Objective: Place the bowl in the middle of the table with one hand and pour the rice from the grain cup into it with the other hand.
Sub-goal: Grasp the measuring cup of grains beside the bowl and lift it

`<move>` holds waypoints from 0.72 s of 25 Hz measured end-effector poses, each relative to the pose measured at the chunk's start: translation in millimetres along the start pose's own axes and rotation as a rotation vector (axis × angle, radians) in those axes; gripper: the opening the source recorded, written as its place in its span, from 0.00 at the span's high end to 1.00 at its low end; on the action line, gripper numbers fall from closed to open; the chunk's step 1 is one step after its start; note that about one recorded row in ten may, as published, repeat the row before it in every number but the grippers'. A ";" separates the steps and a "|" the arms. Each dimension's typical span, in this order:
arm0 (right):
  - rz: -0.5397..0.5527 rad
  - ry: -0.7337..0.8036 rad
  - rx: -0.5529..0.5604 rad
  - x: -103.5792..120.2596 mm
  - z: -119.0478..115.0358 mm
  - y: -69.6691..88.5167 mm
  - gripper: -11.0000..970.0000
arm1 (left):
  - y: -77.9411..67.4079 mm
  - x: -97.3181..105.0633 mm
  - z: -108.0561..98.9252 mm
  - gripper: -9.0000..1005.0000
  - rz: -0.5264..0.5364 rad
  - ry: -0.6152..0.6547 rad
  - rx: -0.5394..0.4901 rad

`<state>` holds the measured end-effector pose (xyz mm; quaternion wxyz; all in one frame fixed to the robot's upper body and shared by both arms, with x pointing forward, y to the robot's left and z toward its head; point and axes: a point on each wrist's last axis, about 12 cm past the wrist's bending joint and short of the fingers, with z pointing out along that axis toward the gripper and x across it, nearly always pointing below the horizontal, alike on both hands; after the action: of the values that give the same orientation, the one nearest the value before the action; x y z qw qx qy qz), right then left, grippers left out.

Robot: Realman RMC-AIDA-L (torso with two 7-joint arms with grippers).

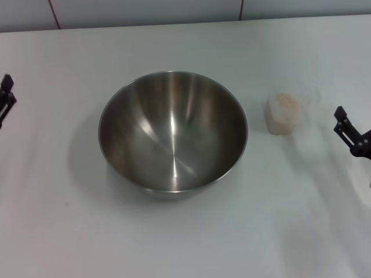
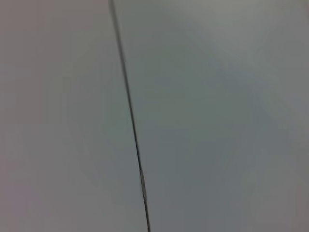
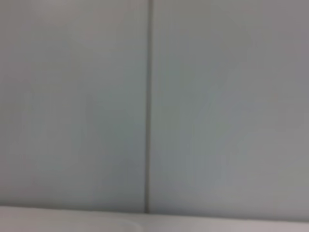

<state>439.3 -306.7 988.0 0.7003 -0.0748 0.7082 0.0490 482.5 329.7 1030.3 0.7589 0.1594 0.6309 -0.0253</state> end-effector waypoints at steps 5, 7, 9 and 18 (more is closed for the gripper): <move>0.010 0.048 0.032 3.7 10.4 -2.3 0.19 | -12.0 11.1 -6.9 0.17 -0.103 0.077 0.020; 0.009 0.070 0.027 4.9 16.3 -1.5 0.20 | -15.4 12.8 -7.1 0.17 -0.118 0.089 0.033; 0.003 0.105 0.010 6.4 26.8 0.8 0.20 | -17.0 13.4 -7.0 0.17 -0.130 0.095 0.042; -0.020 0.157 -0.049 6.0 50.2 9.1 0.22 | -18.6 13.1 -4.9 0.17 -0.159 0.095 0.052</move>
<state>487.1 -289.2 980.9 0.6409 -0.1027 0.7589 0.0530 476.0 315.5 1013.0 0.7193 0.1296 0.6759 -0.0943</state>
